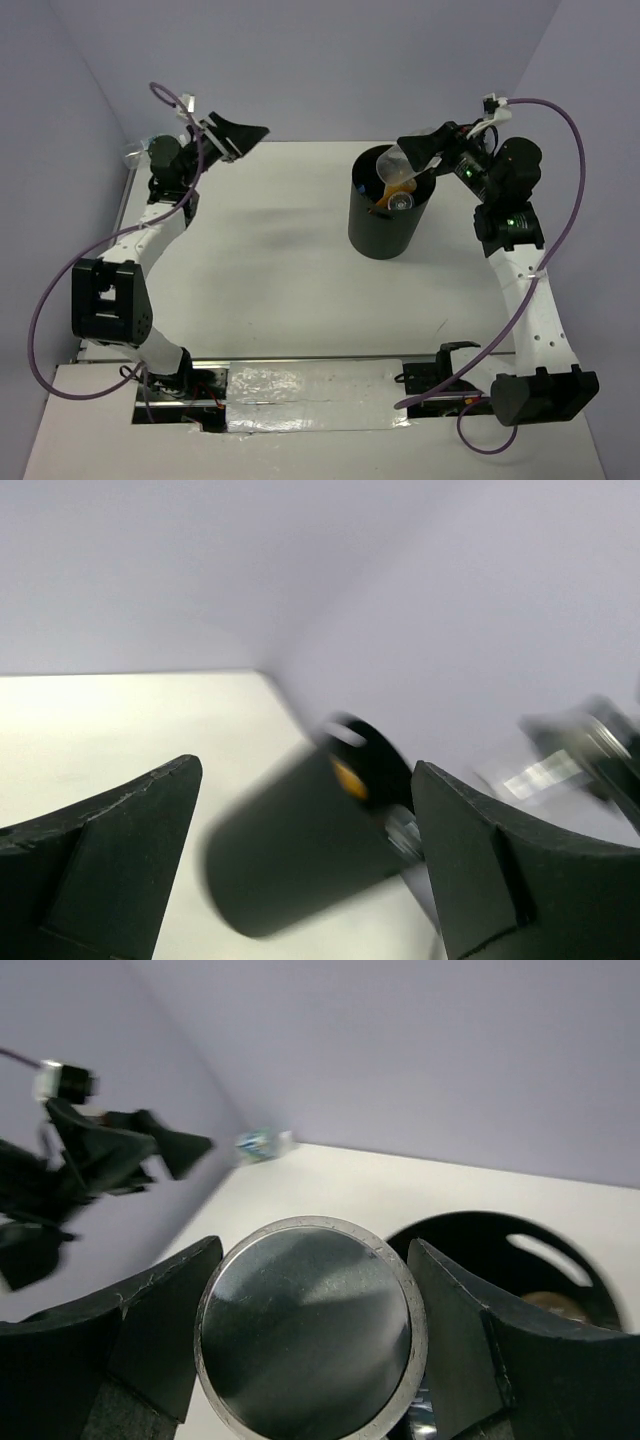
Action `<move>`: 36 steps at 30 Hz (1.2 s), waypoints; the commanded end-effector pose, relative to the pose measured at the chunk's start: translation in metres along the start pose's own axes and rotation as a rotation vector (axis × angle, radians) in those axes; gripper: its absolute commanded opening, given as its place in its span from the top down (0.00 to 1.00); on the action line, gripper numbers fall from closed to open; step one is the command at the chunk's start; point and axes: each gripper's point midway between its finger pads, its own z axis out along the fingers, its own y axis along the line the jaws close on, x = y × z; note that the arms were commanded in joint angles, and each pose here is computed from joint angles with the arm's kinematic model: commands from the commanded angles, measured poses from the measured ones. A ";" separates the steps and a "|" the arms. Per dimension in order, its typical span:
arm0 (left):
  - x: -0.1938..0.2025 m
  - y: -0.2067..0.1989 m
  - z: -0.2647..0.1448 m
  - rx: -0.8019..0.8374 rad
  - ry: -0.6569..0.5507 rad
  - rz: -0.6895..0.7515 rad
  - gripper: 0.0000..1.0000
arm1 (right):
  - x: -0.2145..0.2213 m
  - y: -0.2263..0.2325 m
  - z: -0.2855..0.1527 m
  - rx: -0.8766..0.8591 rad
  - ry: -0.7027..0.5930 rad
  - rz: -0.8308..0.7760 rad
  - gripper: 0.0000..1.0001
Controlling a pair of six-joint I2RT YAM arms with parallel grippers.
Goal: Put the plastic bottles in the bin
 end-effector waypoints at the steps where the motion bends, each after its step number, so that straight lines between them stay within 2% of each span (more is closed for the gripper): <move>1: -0.046 0.079 -0.041 -0.433 -0.169 0.031 0.01 | -0.028 -0.033 -0.005 0.195 -0.064 -0.219 0.89; 3: -0.063 0.113 -0.065 -0.643 -0.238 0.040 0.01 | -0.017 -0.054 0.001 0.252 -0.006 -0.249 0.84; 4: -0.075 0.136 -0.085 -0.816 -0.291 0.027 0.01 | -0.010 -0.057 0.005 0.256 0.019 -0.262 0.81; 6: -0.083 0.171 -0.111 -0.988 -0.315 0.004 0.01 | 0.005 -0.073 0.012 0.294 0.079 -0.307 0.73; 7: -0.092 0.185 -0.132 -1.125 -0.328 -0.020 0.01 | 0.008 -0.080 0.014 0.332 0.091 -0.332 0.69; 8: -0.083 0.211 -0.143 -1.221 -0.315 -0.074 0.01 | 0.015 -0.080 0.018 0.337 0.112 -0.349 0.60; 9: -0.104 0.211 -0.145 -1.262 -0.355 -0.080 0.01 | 0.023 -0.087 0.022 0.351 0.146 -0.395 0.55; 10: -0.101 0.223 -0.154 -1.331 -0.341 -0.106 0.00 | 0.027 -0.091 0.024 0.366 0.161 -0.412 0.50; 11: -0.075 0.252 -0.176 -1.476 -0.272 -0.170 0.01 | 0.037 -0.090 0.029 0.355 0.191 -0.422 0.36; 12: -0.089 0.253 -0.174 -1.492 -0.290 -0.173 0.01 | 0.041 -0.090 0.030 0.352 0.211 -0.442 0.29; 14: -0.071 0.281 -0.193 -1.583 -0.230 -0.228 0.01 | 0.050 -0.089 0.034 0.340 0.231 -0.455 0.15; 17: -0.069 0.305 -0.211 -1.613 -0.241 -0.261 0.01 | 0.049 -0.082 0.034 0.309 0.226 -0.458 0.07; 21: -0.071 0.322 -0.226 -1.591 -0.273 -0.285 0.01 | 0.041 -0.061 0.029 0.232 0.204 -0.469 0.01; 26: -0.075 0.336 -0.236 -1.560 -0.283 -0.313 0.01 | 0.022 -0.022 0.013 0.099 0.133 -0.509 0.00; 30: -0.084 0.344 -0.241 -1.539 -0.328 -0.334 0.01 | 0.032 0.021 -0.006 -0.103 0.140 -0.495 0.00; 36: -0.096 0.363 -0.254 -1.584 -0.437 -0.407 0.01 | 0.046 0.055 -0.038 -0.244 0.118 -0.453 0.00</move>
